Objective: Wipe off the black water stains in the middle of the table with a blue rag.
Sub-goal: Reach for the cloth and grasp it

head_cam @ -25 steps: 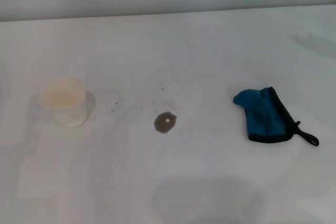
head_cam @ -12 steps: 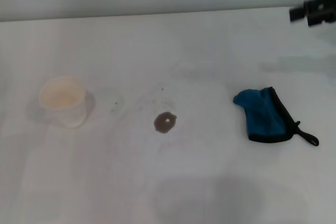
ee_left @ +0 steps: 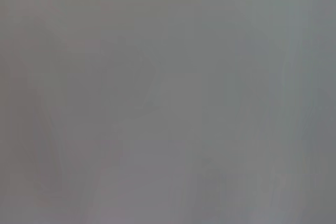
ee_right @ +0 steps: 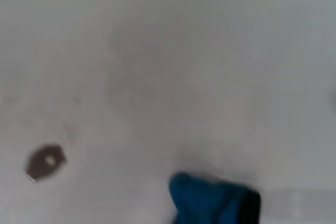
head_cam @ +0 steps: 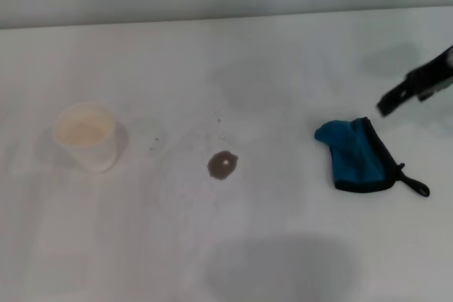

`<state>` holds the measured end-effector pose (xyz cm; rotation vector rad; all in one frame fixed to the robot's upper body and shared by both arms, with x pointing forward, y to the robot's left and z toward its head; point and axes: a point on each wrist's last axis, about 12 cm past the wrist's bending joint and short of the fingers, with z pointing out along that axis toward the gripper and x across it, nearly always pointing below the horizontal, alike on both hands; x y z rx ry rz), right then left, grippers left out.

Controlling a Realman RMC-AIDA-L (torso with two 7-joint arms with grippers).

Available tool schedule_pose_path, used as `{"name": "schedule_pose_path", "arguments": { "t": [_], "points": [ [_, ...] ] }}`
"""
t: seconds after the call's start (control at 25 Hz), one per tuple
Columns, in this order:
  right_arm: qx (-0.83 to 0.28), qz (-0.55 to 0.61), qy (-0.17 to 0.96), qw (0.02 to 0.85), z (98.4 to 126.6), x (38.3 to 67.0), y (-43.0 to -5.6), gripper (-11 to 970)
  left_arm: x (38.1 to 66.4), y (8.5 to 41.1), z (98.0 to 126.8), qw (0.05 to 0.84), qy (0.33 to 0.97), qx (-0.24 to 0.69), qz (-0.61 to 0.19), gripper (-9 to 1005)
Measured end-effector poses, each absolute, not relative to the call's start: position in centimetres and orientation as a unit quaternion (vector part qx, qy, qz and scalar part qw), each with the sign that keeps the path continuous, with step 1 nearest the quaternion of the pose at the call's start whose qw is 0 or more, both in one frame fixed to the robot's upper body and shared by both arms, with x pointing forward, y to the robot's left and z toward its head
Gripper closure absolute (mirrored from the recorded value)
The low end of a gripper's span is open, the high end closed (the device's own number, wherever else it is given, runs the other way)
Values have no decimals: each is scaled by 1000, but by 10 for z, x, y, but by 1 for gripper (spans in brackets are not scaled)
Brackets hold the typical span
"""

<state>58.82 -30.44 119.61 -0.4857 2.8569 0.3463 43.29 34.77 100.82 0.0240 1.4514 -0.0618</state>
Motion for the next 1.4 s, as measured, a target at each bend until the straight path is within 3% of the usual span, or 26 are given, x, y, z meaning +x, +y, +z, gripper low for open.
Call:
{"name": "schedule_pose_path", "arguments": {
  "t": [0.28, 0.48, 0.68, 0.88, 1.4],
  "points": [
    [-223, 17, 972, 76, 1182, 592, -246, 90, 433, 349, 1009, 749, 662, 12, -24, 113],
    [-243, -1, 968, 64, 1176, 589, -226, 100, 434, 350, 1010, 750, 661, 14, -22, 110],
    [-244, 17, 968, 56, 1164, 589, -218, 147, 435, 351, 1010, 750, 661, 14, -21, 113],
    [-241, 28, 968, 61, 1157, 590, -217, 258, 435, 351, 1010, 749, 663, 14, -21, 114],
    [-239, 17, 970, 36, 1128, 596, -222, 257, 436, 350, 1010, 748, 663, 15, -21, 116]
  ]
}}
